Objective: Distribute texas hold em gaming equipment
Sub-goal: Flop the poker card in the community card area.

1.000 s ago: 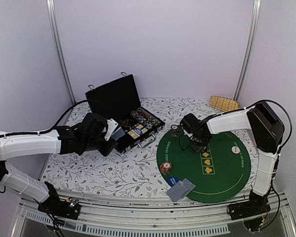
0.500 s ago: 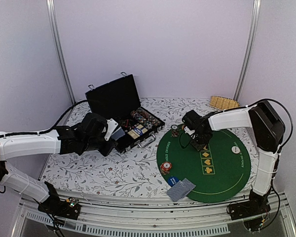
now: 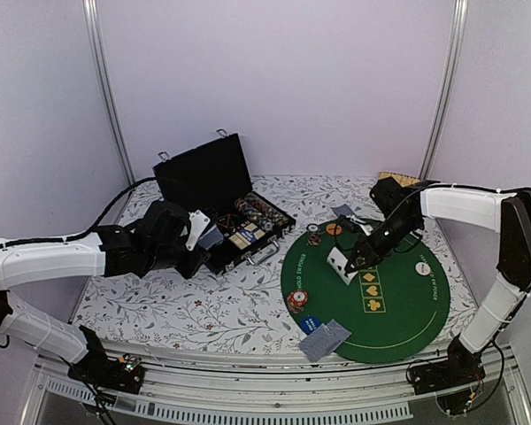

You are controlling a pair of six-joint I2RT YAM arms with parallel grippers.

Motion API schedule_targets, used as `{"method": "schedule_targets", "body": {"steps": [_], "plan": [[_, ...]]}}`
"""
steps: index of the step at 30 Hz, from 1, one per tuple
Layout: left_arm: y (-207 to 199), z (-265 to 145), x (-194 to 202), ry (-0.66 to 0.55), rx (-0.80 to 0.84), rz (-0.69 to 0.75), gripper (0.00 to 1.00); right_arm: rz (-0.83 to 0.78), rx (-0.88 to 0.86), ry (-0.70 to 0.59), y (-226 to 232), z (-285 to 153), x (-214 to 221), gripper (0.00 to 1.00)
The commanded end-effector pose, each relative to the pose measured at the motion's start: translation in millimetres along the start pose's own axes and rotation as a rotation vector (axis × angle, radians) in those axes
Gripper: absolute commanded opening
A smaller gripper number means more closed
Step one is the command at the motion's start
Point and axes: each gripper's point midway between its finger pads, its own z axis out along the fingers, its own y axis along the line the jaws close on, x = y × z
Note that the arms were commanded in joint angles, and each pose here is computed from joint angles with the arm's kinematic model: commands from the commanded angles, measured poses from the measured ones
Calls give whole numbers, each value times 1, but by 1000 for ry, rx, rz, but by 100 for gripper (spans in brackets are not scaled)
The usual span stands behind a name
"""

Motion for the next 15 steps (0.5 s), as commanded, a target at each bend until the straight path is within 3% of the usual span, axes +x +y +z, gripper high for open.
{"method": "schedule_targets", "body": {"steps": [1,5,9,15], "plan": [[1,0,-4,-26,2,-5,45,34,-288,51,36,14,17,2],[1,-1,-5,-30,2,-7,45,103,-260,58,3,26,14,2],[1,-2,-5,-30,4,-5,45,221,-33,156,-60,38,30,2],[0,-1,-5,-28,4,-5,45,236,366,271,-134,25,30,2]]}}
